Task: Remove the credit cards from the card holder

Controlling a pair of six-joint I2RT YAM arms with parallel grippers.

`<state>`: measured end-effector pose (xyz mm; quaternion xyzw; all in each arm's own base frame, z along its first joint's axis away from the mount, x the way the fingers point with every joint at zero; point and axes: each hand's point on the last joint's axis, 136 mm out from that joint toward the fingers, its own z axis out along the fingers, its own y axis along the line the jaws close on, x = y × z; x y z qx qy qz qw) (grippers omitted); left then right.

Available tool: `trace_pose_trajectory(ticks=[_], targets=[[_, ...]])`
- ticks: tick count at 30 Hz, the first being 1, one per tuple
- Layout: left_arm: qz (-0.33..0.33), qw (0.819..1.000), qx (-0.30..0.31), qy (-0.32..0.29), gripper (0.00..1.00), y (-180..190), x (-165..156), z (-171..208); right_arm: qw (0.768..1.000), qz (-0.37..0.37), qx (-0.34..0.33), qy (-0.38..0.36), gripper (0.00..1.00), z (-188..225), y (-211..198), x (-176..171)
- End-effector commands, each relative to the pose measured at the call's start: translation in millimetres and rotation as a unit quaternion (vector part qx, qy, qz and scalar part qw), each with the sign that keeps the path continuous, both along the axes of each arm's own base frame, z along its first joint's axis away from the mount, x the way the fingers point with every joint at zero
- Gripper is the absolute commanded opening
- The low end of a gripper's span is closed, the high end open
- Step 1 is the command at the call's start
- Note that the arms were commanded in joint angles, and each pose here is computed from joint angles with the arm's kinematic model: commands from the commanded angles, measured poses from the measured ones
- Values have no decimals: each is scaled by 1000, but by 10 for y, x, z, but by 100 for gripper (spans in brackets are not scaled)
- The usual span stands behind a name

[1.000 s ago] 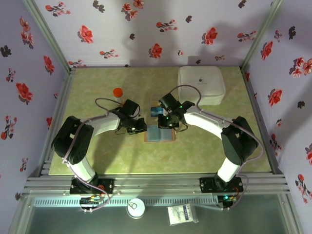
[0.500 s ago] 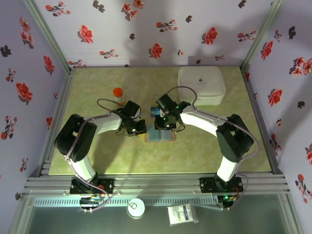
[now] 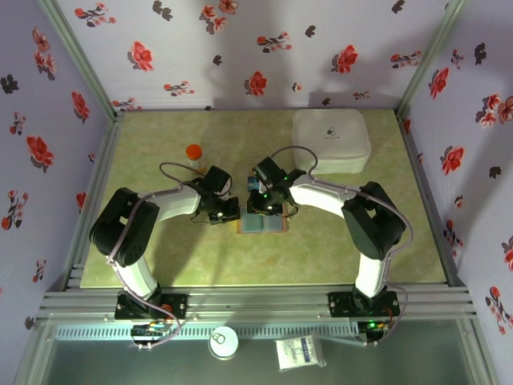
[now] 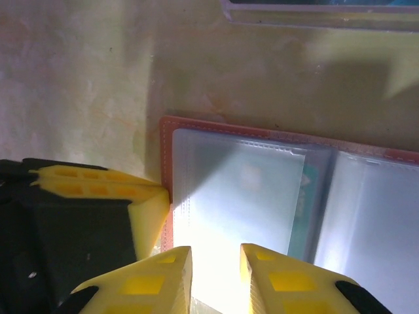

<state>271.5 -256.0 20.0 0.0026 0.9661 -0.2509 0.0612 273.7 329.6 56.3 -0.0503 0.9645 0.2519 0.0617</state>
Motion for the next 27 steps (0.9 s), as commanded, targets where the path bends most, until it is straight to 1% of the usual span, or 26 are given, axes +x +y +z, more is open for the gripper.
trace_pose_trajectory(ticks=[1,11,14,19,27], targets=[[-11,1000,28,5,5,69,-46,-72,1000,-7,-3,24,26,-127,20,-68],[-12,999,32,5,4,82,-50,-71,999,-15,-38,31,27,-271,-107,-93],[-13,999,33,5,4,81,-47,-66,999,-15,-35,35,27,-287,-103,-100],[-11,999,37,6,4,97,-49,-83,999,-10,-19,41,24,-295,-49,-123],[-8,999,48,2,4,136,-38,-71,998,-19,-52,36,25,-317,-211,-112]])
